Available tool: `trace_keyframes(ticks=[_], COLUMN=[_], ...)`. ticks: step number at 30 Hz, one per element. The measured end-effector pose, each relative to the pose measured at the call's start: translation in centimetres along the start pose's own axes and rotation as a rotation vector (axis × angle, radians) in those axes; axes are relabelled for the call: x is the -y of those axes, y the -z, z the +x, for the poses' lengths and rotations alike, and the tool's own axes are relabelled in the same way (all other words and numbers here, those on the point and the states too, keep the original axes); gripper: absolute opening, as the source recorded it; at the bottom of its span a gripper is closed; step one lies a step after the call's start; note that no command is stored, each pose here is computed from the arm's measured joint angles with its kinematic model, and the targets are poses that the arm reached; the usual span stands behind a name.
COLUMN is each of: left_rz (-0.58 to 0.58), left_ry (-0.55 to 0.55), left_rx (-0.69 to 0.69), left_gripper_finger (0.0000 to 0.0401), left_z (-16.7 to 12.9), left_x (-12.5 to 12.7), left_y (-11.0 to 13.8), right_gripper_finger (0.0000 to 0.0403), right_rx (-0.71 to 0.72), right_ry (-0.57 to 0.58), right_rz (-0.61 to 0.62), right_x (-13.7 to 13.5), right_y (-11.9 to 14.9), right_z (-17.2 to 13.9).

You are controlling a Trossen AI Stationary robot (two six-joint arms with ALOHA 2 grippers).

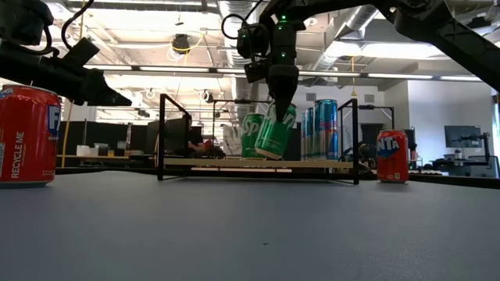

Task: Place canned beverage on shelf
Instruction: Put the top green soda can on the shelf aligned with the other green soda can

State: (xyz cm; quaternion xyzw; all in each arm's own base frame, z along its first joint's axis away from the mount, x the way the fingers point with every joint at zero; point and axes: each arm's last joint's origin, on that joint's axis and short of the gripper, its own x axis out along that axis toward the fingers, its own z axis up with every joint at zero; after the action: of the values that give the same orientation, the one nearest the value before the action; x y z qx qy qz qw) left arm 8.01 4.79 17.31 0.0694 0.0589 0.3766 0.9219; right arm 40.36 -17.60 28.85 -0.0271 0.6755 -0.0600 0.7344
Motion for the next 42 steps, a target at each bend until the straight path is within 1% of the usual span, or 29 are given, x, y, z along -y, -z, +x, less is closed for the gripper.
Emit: trace_keyframes(ticks=[9, 28, 39, 42], left_rz=[0.0, 0.0, 0.0, 0.0], left_ry=[0.0, 0.0, 0.0, 0.0], left_rx=[0.0, 0.0, 0.0, 0.0], left_gripper_finger=[0.0, 0.0, 0.0, 0.0], left_z=[0.0, 0.0, 0.0, 0.0], left_x=[0.0, 0.0, 0.0, 0.0], left_y=[-0.01, 0.0, -0.01, -0.01], right_gripper_finger=[0.0276, 0.0277, 0.0277, 0.0277], right_rx=[-0.022, -0.013, 0.018, 0.008], right_ry=[-0.011, -0.009, 0.005, 0.041], right_rz=[0.022, 0.05, 0.051, 0.041], right_x=[-0.07, -0.04, -0.05, -0.38], right_y=[0.22, 0.14, -0.22, -0.35], right_z=[0.0, 0.01, 0.0, -0.05])
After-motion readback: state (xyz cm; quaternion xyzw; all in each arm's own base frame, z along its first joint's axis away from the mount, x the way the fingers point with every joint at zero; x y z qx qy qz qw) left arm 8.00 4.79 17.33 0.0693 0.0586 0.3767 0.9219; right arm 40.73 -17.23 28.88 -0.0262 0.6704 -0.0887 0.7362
